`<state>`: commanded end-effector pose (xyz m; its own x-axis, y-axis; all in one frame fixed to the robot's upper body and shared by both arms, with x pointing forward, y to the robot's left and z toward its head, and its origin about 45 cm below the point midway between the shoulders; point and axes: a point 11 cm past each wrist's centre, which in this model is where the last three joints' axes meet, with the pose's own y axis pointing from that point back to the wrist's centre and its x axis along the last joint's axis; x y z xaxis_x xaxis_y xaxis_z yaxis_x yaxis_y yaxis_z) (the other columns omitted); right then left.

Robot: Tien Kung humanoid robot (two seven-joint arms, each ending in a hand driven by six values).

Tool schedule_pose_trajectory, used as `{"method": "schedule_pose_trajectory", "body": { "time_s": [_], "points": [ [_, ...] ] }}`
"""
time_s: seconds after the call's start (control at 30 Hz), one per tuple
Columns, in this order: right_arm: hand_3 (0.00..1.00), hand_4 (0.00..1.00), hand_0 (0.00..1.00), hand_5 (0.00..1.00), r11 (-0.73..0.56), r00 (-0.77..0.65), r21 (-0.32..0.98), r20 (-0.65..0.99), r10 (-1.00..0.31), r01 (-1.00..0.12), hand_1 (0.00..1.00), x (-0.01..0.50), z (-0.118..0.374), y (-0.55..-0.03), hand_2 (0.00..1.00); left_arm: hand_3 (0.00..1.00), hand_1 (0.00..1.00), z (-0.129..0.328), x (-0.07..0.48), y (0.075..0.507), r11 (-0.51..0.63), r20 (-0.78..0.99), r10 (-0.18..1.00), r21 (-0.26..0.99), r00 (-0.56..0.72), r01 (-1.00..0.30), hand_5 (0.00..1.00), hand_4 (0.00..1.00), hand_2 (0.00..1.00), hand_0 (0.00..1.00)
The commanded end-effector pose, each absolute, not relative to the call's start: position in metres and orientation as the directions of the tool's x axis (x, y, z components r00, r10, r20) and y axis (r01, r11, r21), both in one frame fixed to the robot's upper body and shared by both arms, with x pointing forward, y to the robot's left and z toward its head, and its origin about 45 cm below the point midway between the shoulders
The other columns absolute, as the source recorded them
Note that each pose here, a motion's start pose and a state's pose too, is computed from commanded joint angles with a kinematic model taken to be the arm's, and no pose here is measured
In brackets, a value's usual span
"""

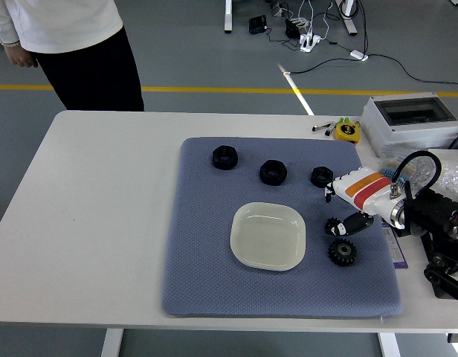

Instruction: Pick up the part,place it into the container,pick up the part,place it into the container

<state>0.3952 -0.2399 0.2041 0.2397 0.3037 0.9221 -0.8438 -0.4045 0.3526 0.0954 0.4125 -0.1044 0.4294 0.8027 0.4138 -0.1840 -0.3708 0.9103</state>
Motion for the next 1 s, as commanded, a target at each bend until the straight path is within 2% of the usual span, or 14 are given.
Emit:
{"method": "schedule_pose_trajectory", "body": {
  "time_s": [0.37,0.63,0.67,0.83,0.87,1.0],
  "points": [
    [0.572,0.910,0.344,0.505,-0.409,0.250,0.393,0.899,0.361,-0.824,0.522,0.392,0.198,-0.238,0.618,0.578,0.650,-0.104,0.096,0.413,-0.371,0.415,0.802,0.910,0.429,-0.185,0.623,0.671,0.672,0.703],
    [0.568,0.898,0.331,0.497,-0.398,0.260,0.396,0.898,0.355,-0.827,0.515,0.393,0.191,-0.243,0.607,0.578,0.650,-0.105,0.096,0.412,-0.369,0.412,0.803,0.911,0.431,-0.184,0.624,0.672,0.672,0.703],
    [0.544,0.878,0.282,0.490,-0.398,0.260,0.396,0.898,0.354,-0.828,0.461,0.393,0.191,-0.243,0.541,0.578,0.651,-0.105,0.096,0.412,-0.369,0.412,0.803,0.911,0.431,-0.184,0.624,0.671,0.672,0.703],
    [0.544,0.878,0.282,0.490,-0.395,0.269,0.402,0.897,0.351,-0.826,0.461,0.393,0.189,-0.244,0.541,0.578,0.651,-0.105,0.096,0.412,-0.368,0.411,0.804,0.911,0.430,-0.184,0.624,0.671,0.672,0.703],
    [0.517,0.864,0.232,0.490,-0.396,0.269,0.402,0.897,0.350,-0.826,0.416,0.393,0.189,-0.244,0.485,0.577,0.653,-0.105,0.096,0.412,-0.368,0.411,0.804,0.911,0.430,-0.184,0.626,0.670,0.673,0.703],
    [0.517,0.864,0.232,0.490,-0.399,0.271,0.400,0.900,0.343,-0.825,0.416,0.393,0.189,-0.244,0.485,0.577,0.653,-0.105,0.095,0.412,-0.368,0.411,0.804,0.911,0.429,-0.183,0.626,0.670,0.673,0.703]
  ]
}}
